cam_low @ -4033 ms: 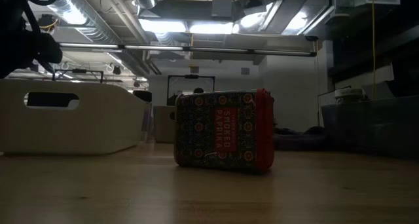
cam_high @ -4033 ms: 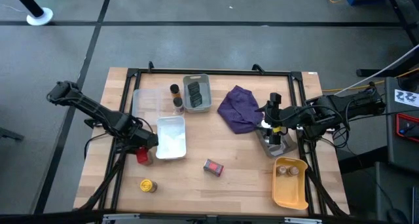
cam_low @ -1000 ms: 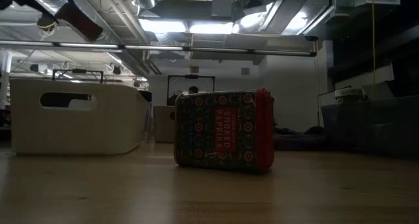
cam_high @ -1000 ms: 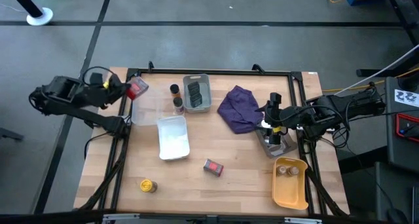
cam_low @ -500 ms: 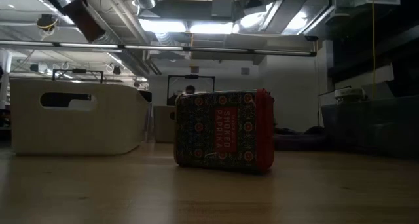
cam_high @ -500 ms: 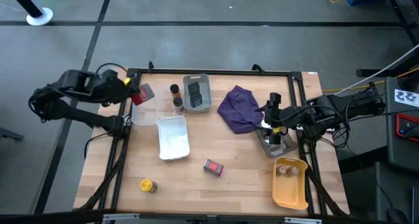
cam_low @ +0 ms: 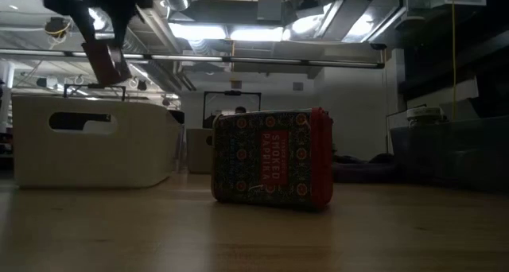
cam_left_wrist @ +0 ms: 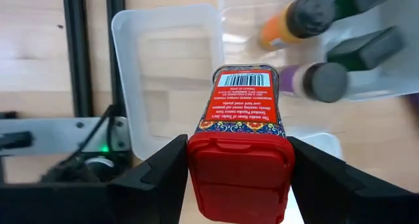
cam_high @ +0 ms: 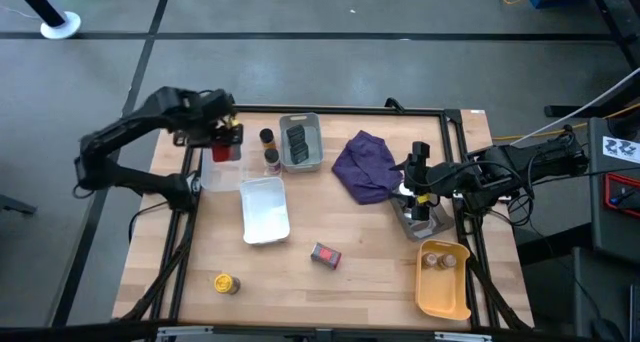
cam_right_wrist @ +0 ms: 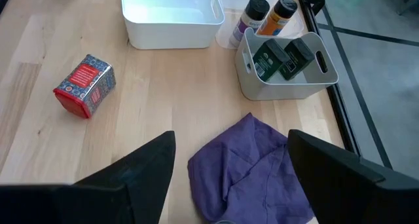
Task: Sort spices by type
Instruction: Put the red seasoning can into the most top left transparent bin
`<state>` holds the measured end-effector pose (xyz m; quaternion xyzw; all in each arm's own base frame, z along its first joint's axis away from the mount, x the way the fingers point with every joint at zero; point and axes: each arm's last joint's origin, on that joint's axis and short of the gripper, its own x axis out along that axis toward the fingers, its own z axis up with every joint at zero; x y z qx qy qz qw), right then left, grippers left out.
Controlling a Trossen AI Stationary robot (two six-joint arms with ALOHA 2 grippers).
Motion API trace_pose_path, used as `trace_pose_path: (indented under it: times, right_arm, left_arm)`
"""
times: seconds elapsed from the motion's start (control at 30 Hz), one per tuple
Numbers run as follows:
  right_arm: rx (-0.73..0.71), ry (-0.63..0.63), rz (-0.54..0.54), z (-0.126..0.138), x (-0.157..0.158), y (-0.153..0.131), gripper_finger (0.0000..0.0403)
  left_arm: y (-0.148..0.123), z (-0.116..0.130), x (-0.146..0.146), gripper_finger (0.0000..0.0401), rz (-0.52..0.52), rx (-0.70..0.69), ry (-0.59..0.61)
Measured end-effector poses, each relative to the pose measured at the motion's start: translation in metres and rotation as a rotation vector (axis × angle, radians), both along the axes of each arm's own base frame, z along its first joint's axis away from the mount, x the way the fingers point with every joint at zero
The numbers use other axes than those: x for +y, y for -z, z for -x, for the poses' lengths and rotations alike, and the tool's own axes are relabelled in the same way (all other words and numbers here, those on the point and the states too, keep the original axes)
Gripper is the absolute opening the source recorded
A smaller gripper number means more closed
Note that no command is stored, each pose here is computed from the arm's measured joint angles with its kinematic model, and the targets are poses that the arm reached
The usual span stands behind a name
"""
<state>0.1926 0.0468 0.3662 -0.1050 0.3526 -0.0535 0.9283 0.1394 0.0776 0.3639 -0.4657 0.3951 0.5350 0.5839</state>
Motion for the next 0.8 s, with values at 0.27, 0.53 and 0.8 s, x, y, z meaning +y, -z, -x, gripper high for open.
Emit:
trace_pose_path:
  times: [0.27,0.53,0.8]
  right_arm:
    - [0.003,0.0,0.001,0.0,0.0,0.0,0.0294]
    - [0.021,0.0,0.006,0.001,0.0,0.001,0.0294]
    - [0.021,0.0,0.006,0.002,-0.001,0.001,0.0294]
  left_arm:
    - [0.024,-0.011,0.05,0.0209,0.118,0.147,0.064]
    - [0.045,-0.008,0.089,0.0209,0.209,0.24,0.072]
    - [0.076,-0.012,0.103,0.0209,0.323,0.33,0.095]
